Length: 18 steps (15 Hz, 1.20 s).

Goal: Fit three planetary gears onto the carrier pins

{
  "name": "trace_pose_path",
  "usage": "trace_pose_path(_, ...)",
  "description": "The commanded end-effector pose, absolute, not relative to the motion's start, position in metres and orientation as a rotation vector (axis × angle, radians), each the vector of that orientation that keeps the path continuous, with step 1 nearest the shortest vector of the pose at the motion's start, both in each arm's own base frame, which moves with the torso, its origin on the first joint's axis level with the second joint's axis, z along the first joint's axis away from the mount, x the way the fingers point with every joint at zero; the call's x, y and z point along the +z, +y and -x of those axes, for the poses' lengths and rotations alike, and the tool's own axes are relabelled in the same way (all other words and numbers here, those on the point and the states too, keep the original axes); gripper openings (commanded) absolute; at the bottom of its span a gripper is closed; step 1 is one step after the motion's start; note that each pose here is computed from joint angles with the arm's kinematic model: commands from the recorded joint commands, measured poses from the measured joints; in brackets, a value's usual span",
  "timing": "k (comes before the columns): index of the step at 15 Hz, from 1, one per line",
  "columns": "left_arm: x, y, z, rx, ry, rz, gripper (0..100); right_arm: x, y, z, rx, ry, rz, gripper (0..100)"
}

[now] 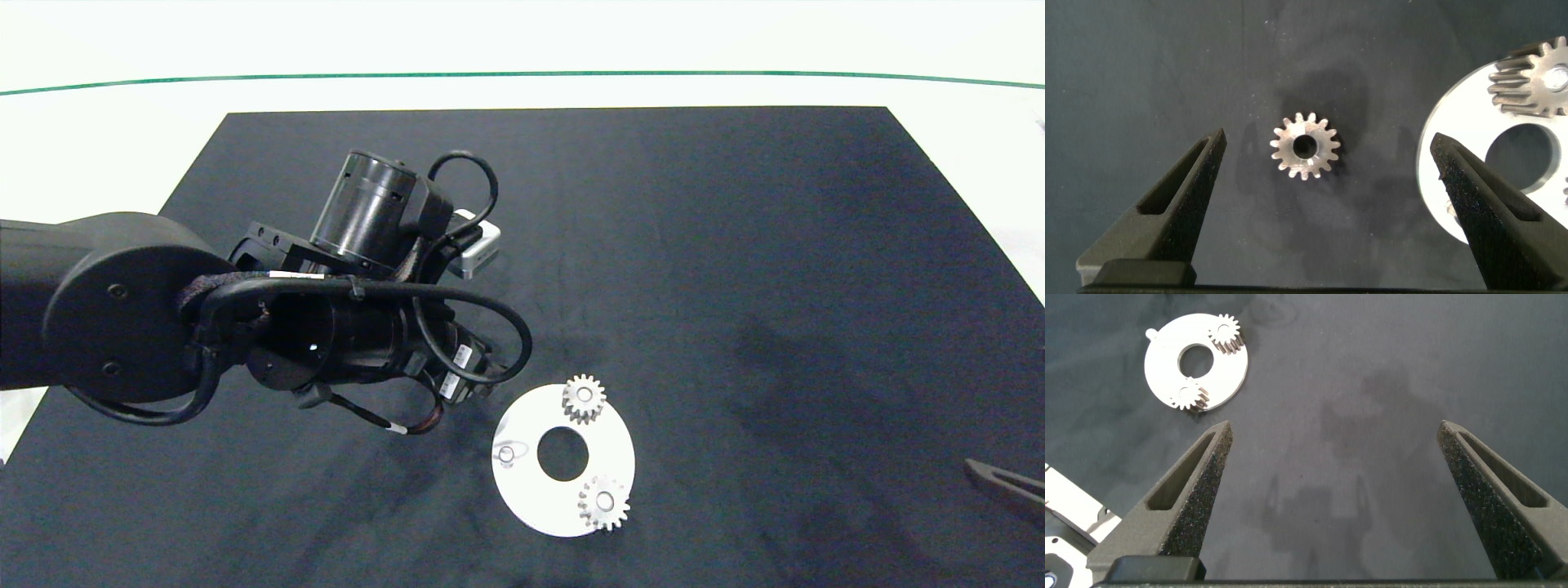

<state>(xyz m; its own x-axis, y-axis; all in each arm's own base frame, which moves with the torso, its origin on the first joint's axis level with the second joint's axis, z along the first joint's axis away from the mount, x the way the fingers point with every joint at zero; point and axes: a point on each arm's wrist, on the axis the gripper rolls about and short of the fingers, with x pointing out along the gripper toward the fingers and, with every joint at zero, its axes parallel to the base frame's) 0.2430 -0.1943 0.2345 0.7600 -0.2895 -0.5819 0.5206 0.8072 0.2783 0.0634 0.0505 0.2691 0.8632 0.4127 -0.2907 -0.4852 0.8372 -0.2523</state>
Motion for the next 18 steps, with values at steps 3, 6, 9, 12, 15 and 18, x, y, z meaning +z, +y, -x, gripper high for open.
trace_pose_path(3, 0.222, -0.200, -0.252, -0.454, 0.580, -0.464, 100, 0.269, 0.050, -0.063, 0.479, 0.230, 0.329, 100)
trace_pose_path(6, 0.217, -0.199, -0.260, -0.439, 0.576, -0.457, 100, 0.267, 0.052, -0.064, 0.493, 0.240, 0.332, 100)
trace_pose_path(9, 0.211, -0.197, -0.269, -0.420, 0.583, -0.464, 100, 0.267, 0.052, -0.064, 0.504, 0.240, 0.331, 100)
trace_pose_path(12, 0.207, -0.192, -0.274, -0.405, 0.590, -0.468, 100, 0.265, 0.052, -0.063, 0.519, 0.242, 0.334, 100)
trace_pose_path(15, 0.205, -0.186, -0.277, -0.385, 0.605, -0.465, 95, 0.265, 0.051, -0.062, 0.519, 0.236, 0.331, 100)
trace_pose_path(18, 0.202, -0.183, -0.275, -0.384, 0.615, -0.467, 89, 0.265, 0.050, -0.060, 0.519, 0.232, 0.329, 100)
